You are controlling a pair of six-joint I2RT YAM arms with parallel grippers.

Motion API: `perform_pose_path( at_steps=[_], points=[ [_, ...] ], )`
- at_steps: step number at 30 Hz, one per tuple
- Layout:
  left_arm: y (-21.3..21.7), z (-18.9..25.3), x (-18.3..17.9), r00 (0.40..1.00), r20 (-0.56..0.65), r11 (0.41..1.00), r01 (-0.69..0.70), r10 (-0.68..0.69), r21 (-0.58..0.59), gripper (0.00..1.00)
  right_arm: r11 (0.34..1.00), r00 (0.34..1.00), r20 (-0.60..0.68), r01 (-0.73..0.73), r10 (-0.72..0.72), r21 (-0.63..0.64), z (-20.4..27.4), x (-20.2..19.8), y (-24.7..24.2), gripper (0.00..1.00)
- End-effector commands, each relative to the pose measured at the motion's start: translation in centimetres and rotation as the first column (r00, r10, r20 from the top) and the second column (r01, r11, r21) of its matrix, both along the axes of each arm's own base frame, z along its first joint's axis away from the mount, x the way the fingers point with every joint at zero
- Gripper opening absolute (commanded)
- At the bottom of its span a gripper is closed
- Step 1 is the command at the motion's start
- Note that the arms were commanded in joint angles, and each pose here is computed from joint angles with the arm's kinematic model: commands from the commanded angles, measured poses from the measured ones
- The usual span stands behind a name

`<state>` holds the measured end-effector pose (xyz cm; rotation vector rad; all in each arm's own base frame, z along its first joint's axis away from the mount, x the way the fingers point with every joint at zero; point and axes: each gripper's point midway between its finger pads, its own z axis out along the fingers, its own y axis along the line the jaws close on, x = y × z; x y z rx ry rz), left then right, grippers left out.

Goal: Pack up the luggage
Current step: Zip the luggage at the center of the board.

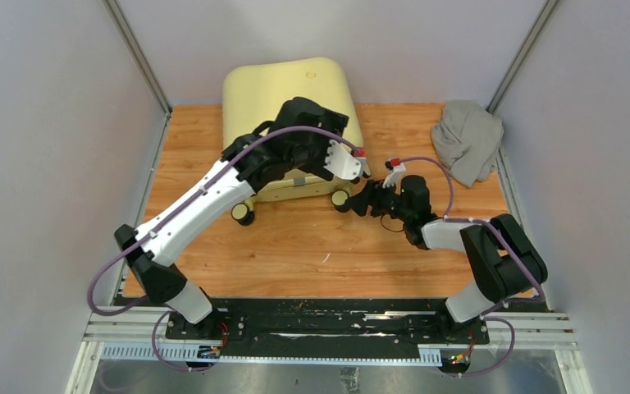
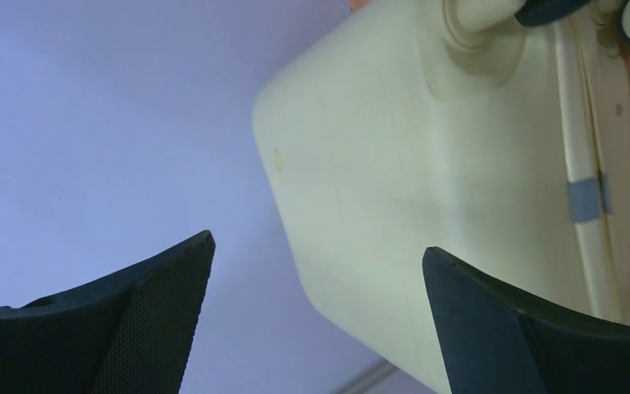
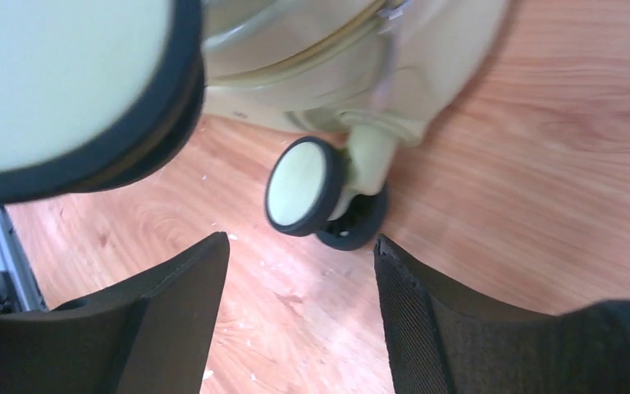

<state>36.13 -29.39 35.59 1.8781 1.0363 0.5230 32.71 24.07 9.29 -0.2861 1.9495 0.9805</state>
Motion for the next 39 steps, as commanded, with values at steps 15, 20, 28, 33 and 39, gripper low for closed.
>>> perform_pose_path(
  at_steps=[15,20,28,33,39],
  points=[
    [18.5,-9.3,-6.9,0.396,-0.834,0.338,-0.901,0.384,-0.272,1.00,0.998,0.986,0.163,0.035,-0.025,-0.058,3.5,4.9,-5.1,0.68],
    [18.0,-10.8,-7.6,0.320,-0.898,0.304,-0.925,0.302,-0.227,1.00,1.000,0.974,0.226,-0.027,0.029,-0.012,4.7,6.7,-4.1,0.62],
    [18.0,-14.0,-7.5,0.229,-0.929,0.237,-0.958,0.291,-0.162,1.00,0.999,0.969,0.246,-0.035,0.026,0.032,4.3,8.7,-4.0,0.62],
    [19.8,-16.0,-6.5,0.170,-0.919,0.147,-0.981,0.355,-0.125,1.00,0.997,0.967,0.253,-0.043,0.025,0.064,4.2,9.3,-4.2,0.62],
    [21.4,-15.2,-5.6,0.215,-0.910,0.077,-0.977,0.354,-0.200,1.00,0.995,0.963,0.267,-0.070,0.047,0.074,4.2,9.2,-4.2,0.66]
  ],
)
